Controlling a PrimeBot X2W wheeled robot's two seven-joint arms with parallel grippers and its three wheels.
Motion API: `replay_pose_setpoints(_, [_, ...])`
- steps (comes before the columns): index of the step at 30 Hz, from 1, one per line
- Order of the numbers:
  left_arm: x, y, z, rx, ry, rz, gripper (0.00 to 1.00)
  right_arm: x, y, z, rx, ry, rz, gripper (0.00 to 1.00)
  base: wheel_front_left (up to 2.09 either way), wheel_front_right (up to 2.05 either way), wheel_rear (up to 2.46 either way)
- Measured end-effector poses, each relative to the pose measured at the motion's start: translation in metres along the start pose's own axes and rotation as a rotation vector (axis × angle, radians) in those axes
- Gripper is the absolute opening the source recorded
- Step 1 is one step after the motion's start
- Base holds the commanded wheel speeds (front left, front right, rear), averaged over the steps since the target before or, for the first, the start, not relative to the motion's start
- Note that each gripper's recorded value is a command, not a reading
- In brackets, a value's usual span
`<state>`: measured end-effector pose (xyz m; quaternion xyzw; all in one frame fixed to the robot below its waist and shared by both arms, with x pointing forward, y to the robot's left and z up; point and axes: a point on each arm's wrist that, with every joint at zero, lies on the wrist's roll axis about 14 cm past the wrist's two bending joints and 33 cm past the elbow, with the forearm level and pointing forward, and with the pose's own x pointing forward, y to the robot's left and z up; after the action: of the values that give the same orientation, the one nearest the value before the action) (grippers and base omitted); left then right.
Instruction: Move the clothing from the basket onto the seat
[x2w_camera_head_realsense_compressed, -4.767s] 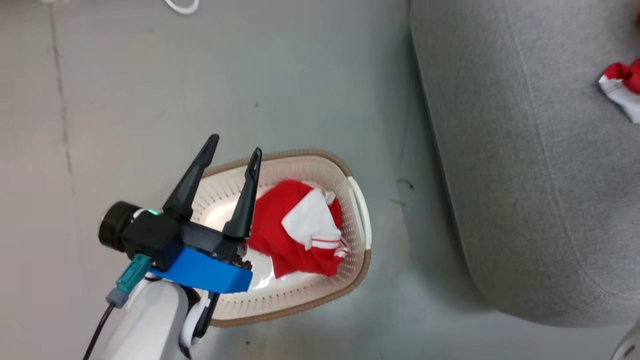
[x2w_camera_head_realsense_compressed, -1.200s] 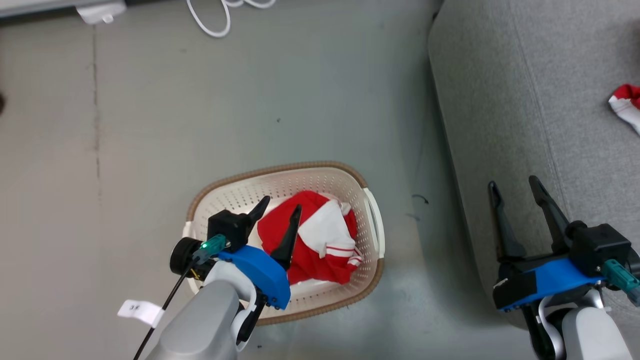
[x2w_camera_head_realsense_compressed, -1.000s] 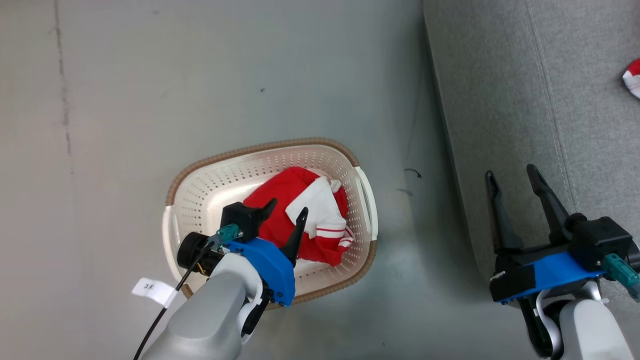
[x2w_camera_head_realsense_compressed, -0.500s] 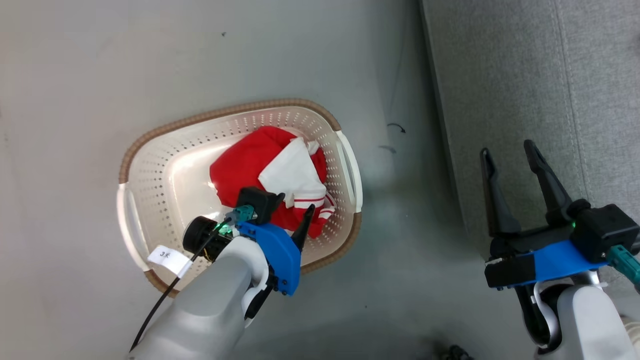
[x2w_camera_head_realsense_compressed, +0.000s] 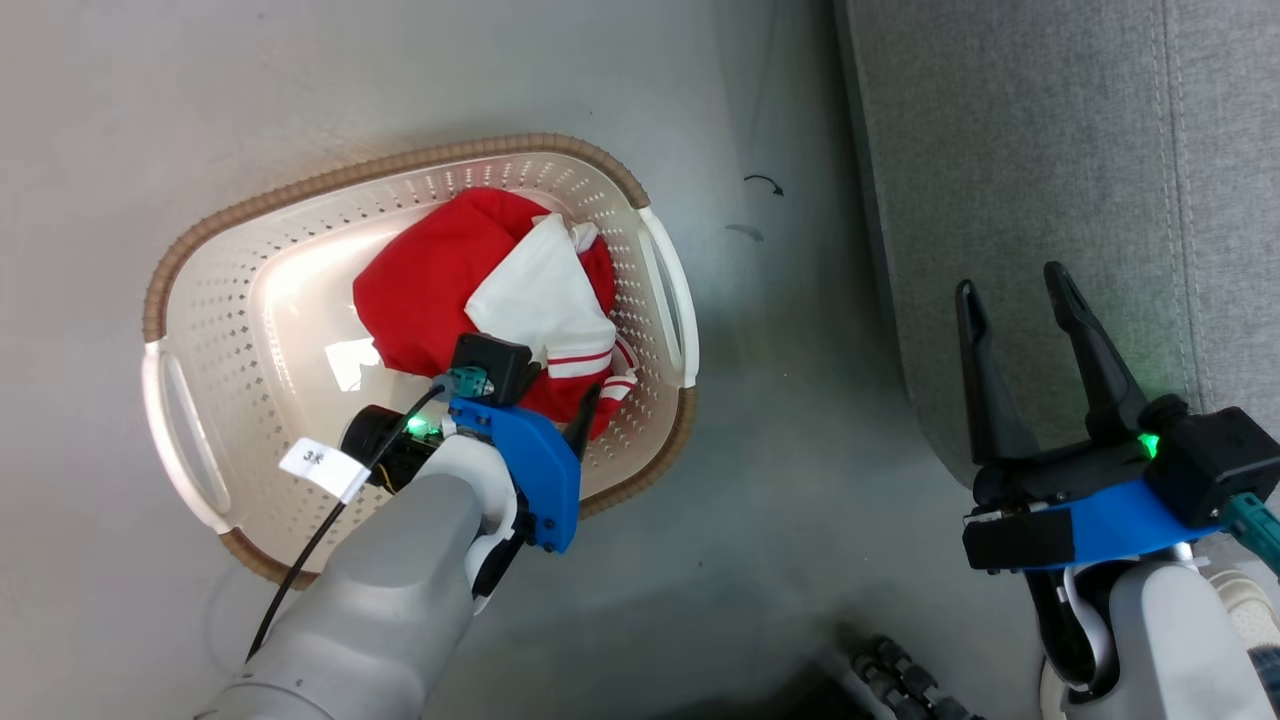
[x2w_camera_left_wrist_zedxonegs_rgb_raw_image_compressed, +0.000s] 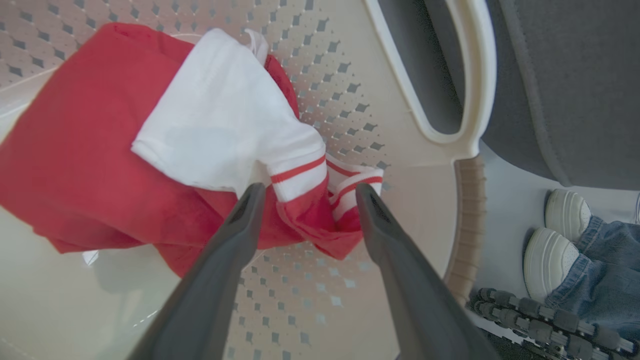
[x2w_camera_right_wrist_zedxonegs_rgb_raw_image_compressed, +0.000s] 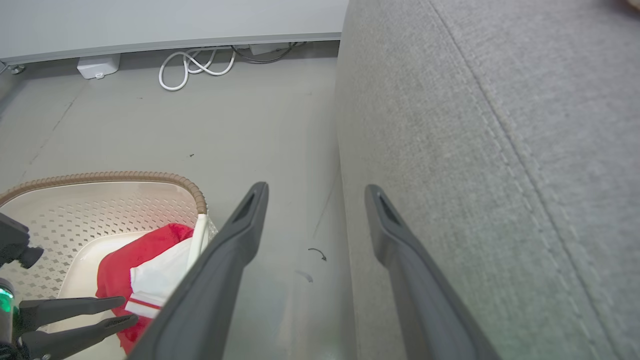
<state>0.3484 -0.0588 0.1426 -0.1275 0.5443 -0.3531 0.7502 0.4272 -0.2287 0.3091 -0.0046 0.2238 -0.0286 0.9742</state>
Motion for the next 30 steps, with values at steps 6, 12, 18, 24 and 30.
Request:
replay_pose_setpoints(6, [0.008, 0.007, -0.016, -0.039, 0.073, 0.008, 1.00, 0.002, -0.001, -0.009, 0.005, 0.016, -0.002, 1.00, 0.00, 0.00, 0.00])
replay_pose_setpoints(12, [0.012, 0.009, -0.020, -0.042, 0.098, 0.011, 0.56, 0.004, -0.001, -0.012, 0.006, 0.018, -0.002, 1.00, 0.00, 0.00, 0.00])
replay_pose_setpoints(18, [0.012, 0.005, -0.017, -0.034, 0.097, -0.001, 0.00, 0.005, 0.000, -0.011, 0.011, 0.015, 0.000, 1.00, 0.00, 0.00, 0.00])
replay_pose_setpoints(24, [0.008, 0.005, -0.011, -0.039, 0.077, 0.005, 0.00, 0.006, 0.003, -0.007, 0.014, 0.004, 0.010, 1.00, 0.00, 0.00, 0.00])
replay_pose_setpoints(30, [0.003, 0.006, -0.005, -0.048, 0.056, 0.018, 0.00, 0.007, 0.007, -0.002, 0.012, -0.008, 0.021, 1.00, 0.00, 0.00, 0.00])
